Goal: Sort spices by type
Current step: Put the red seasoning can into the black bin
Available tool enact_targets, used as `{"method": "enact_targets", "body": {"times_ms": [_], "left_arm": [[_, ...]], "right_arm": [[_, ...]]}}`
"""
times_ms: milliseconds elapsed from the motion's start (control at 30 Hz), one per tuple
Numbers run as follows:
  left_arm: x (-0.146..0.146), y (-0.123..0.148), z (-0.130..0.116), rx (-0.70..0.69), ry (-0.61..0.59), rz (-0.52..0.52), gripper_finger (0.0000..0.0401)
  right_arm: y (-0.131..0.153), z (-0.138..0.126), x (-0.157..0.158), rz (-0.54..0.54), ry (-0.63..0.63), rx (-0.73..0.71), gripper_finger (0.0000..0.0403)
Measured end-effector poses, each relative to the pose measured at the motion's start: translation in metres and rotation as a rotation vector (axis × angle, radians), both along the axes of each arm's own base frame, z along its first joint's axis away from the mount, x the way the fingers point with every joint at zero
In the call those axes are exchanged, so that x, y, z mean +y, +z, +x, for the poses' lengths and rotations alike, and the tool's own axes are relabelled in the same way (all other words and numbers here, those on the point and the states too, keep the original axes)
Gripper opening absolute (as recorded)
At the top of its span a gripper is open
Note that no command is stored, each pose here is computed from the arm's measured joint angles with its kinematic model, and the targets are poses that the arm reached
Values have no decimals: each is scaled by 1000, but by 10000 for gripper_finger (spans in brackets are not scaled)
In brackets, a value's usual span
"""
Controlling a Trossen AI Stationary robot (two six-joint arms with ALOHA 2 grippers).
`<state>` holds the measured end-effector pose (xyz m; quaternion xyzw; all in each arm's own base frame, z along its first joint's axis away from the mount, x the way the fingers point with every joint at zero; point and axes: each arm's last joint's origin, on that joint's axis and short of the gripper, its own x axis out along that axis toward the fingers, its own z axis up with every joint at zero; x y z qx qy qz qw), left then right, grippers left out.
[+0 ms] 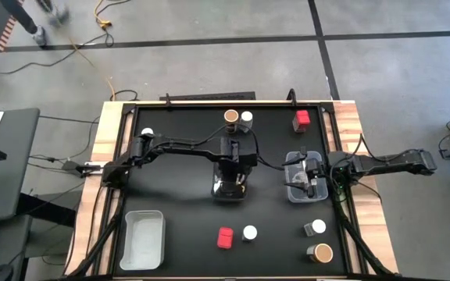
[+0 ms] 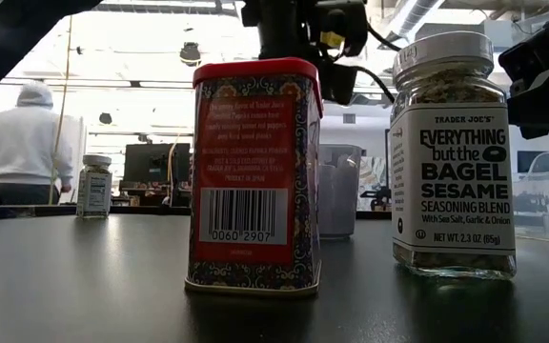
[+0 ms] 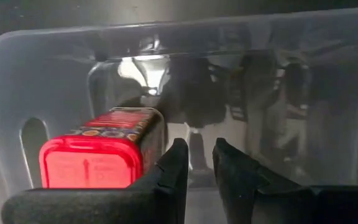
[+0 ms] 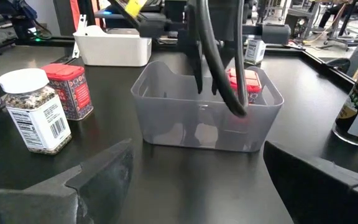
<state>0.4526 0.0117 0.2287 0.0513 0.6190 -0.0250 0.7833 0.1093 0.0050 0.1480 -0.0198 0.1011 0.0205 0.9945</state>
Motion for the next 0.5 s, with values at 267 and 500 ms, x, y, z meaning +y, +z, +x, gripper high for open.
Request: {"method": "enact_targets", "body": {"times_ms": [267,500], "left_arm": [[2,1,2,-19,13,47,66],[4,1,2,-25,30,107,66]], "right_arm": [[0,0,0,0,0,-1,384],[0,0,0,0,0,0,384]]}}
